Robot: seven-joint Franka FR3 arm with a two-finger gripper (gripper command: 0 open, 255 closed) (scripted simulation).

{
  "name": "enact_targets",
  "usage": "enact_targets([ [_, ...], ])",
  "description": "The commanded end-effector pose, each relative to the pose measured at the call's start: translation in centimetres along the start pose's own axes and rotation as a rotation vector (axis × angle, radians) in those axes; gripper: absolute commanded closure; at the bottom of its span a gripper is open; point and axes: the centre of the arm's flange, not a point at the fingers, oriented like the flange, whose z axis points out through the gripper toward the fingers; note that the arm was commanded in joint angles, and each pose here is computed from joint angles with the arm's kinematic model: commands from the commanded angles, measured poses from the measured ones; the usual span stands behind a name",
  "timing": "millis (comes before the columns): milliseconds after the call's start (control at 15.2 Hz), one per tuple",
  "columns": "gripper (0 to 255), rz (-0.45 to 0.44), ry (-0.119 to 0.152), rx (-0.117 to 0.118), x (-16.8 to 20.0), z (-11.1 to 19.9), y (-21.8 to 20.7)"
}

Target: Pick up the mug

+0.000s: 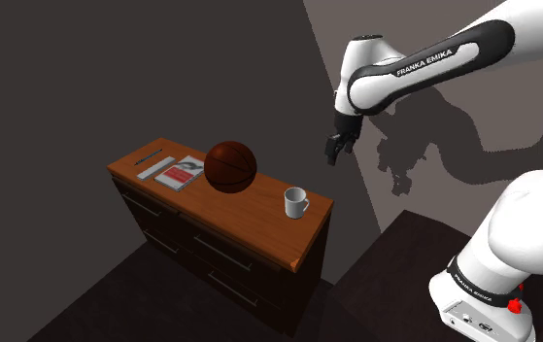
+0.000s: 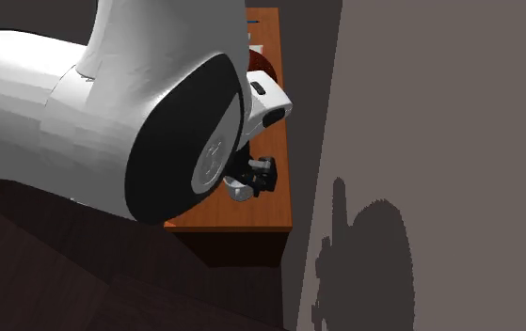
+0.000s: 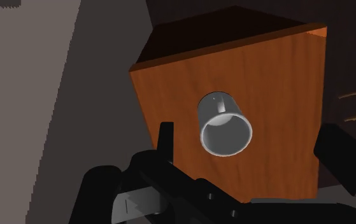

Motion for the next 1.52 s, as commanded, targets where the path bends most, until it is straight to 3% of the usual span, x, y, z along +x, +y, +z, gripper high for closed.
enact_targets([
  [0,0,0.001,0.004,0.005,1.4,2.3,0.0],
  [1122,0,0.003,0.016,0.047,12.6,21.7,0.2],
  [1452,0,0.003,0.016,0.047,12.5,23.9,0.2],
])
